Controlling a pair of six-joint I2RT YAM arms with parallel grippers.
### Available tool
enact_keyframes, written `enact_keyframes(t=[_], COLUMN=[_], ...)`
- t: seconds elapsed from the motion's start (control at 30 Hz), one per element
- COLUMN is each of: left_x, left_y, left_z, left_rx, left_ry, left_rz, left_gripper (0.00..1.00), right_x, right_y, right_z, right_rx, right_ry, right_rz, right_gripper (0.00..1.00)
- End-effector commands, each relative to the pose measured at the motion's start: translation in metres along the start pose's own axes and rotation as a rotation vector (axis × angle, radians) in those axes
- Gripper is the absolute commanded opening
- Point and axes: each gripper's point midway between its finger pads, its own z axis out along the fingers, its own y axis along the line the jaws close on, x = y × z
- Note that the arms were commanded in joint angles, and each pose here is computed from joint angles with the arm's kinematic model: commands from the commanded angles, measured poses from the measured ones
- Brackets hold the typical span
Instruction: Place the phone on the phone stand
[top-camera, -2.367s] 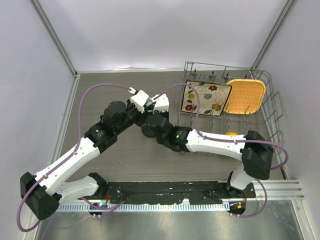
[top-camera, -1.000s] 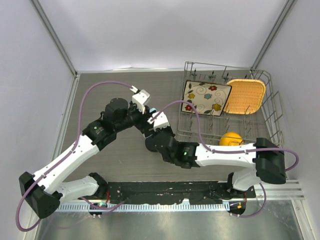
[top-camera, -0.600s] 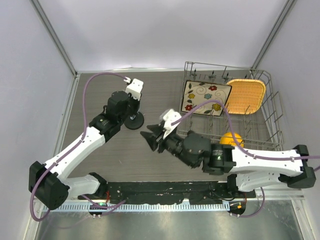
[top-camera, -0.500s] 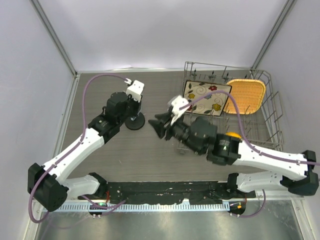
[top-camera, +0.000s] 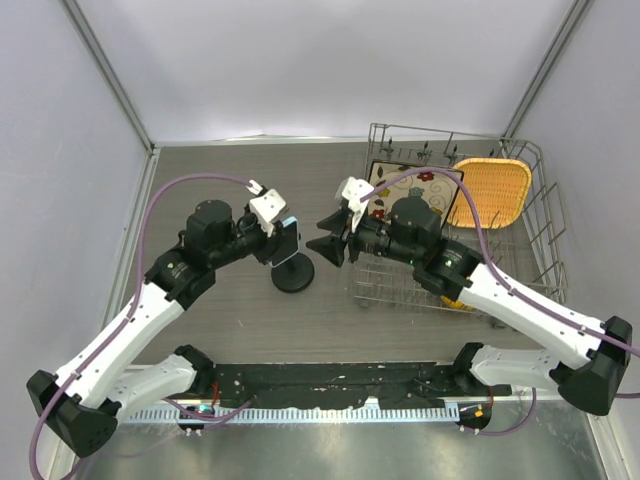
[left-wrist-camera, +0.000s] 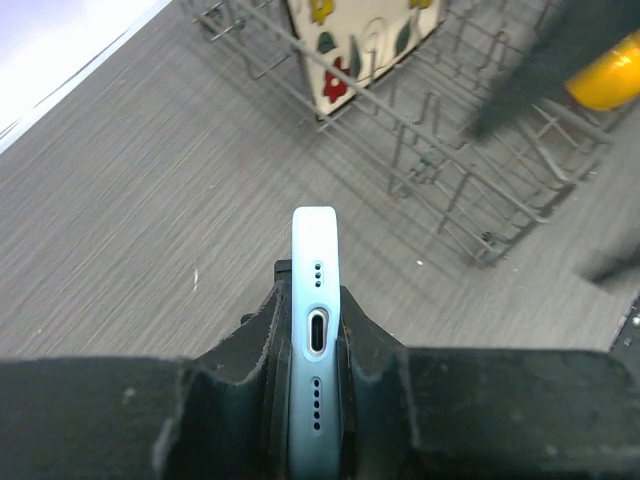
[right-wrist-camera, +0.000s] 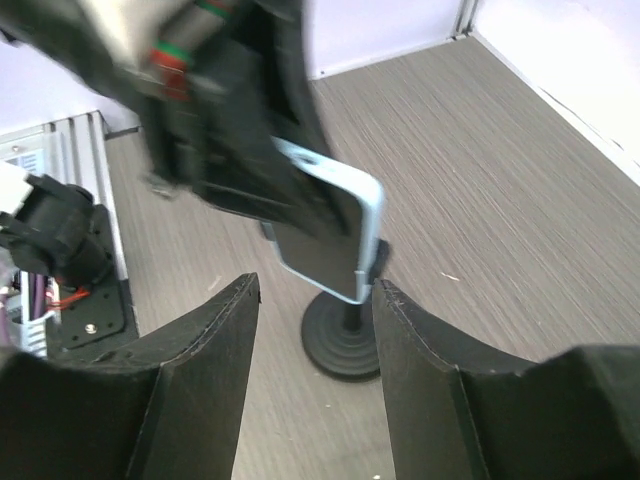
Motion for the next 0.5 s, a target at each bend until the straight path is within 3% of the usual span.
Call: enact_keyframes(t=[0.0, 0.47], left_x=[-0.064, -0.083], left_y=[-0.019, -0.041], left_z=[-0.023, -0.05], left_rx=[0.105, 0.201], left_ry=[-0.223, -0.31], left_rz=[0.109, 0.136], left_gripper=[0.0, 0.0], right_x=[-0.006, 0.035], right_y=[0.001, 0.008], right_z=[0.006, 0.039], right_rx=[-0.18, -0.391], right_ry=[-0.064, 0.058], right_rz=[-0.054, -0.102], right_gripper=[0.55, 0.55])
